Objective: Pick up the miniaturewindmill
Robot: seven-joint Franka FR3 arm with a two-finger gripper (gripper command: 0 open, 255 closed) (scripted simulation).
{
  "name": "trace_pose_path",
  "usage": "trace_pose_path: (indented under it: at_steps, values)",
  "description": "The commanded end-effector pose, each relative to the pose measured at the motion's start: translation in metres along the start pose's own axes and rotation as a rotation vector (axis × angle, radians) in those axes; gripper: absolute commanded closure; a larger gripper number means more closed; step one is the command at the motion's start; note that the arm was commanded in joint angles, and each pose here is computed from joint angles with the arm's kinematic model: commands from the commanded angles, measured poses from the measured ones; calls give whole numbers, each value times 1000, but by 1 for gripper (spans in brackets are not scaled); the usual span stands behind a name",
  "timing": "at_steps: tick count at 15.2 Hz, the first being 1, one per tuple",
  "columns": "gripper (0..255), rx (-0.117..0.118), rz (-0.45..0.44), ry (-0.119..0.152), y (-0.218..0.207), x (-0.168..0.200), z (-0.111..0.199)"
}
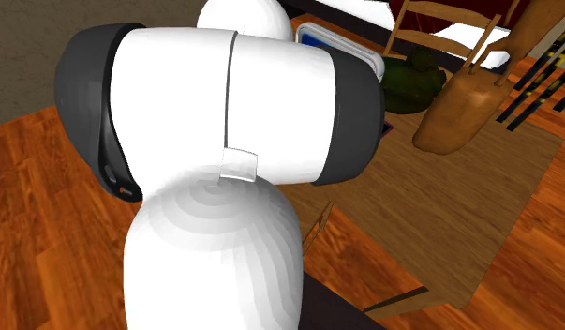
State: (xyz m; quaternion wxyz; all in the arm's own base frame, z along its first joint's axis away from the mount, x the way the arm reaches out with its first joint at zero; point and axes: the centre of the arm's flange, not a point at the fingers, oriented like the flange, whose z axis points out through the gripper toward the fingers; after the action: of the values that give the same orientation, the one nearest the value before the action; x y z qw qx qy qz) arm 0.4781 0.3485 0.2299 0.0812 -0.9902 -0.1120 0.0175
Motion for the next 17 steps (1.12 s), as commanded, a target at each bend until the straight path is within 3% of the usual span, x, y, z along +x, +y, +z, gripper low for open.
trace_pose_path:
  at_steps: [1,17]
  values:
    - [255,0,0,-1,0,0,0]
    - [255,0,0,-1,-12,-2,-73]
